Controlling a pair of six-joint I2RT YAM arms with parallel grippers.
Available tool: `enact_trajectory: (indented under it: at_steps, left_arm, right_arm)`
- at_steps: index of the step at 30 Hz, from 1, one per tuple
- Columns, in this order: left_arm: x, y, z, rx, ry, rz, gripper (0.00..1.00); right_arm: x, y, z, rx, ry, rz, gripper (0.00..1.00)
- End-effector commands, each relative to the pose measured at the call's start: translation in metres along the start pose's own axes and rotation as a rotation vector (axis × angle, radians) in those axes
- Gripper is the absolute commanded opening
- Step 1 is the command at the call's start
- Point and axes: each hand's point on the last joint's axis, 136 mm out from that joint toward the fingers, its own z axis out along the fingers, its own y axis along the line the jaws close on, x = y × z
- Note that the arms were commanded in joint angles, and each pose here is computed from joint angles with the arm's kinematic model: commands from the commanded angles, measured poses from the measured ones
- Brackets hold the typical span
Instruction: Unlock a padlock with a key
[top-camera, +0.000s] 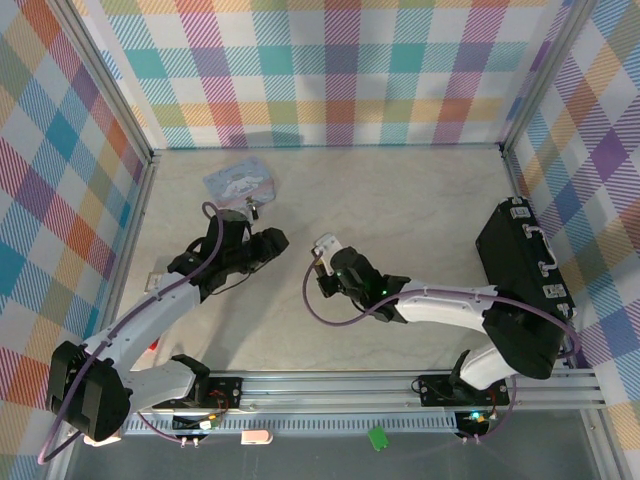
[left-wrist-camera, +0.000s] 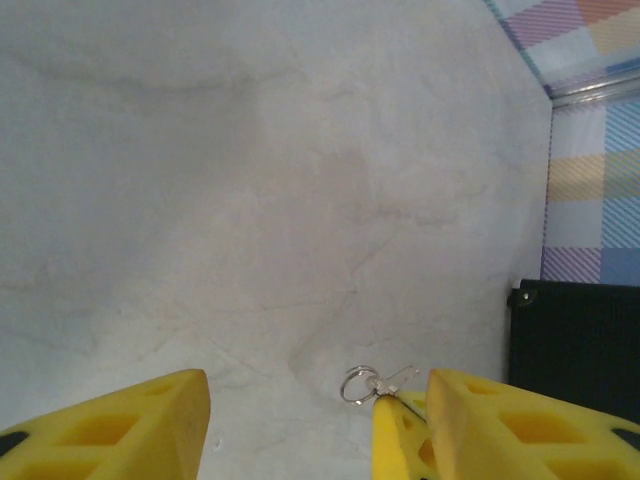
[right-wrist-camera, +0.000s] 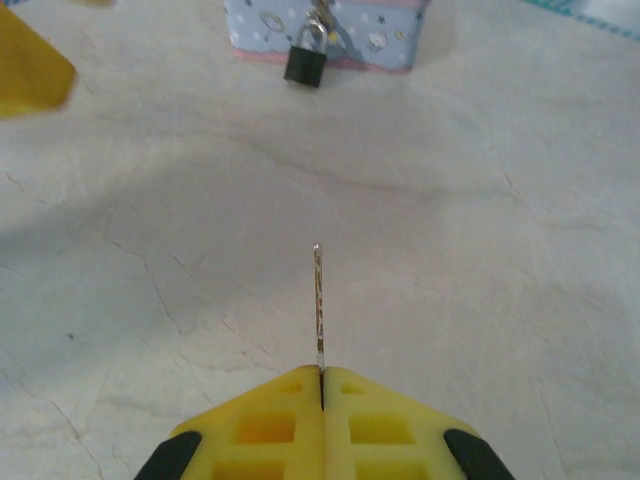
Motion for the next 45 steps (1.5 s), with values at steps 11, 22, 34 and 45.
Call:
enact_trajectory:
  at_steps: [11, 22, 34, 45]
  left_arm:
    - [0.014, 0.001, -0.015, -0.075, 0.052, -0.147, 0.48]
    - [0.019, 0.002, -0.016, -0.098, 0.072, -0.153, 0.38]
    - [0.023, 0.006, -0.016, -0.110, 0.085, -0.146, 0.31]
    - [0.026, 0.006, -0.011, -0.107, 0.103, -0.150, 0.23]
  right_arm:
    - [-0.023, 0.051, 0.010, -0.073, -0.124, -0.047, 0.00]
    - [-0.030, 0.069, 0.010, -0.110, -0.156, -0.045, 0.00]
    - [-0.033, 0.077, 0.010, -0.119, -0.168, -0.045, 0.00]
    - [-0.032, 0.077, 0.014, -0.103, -0.168, -0.038, 0.00]
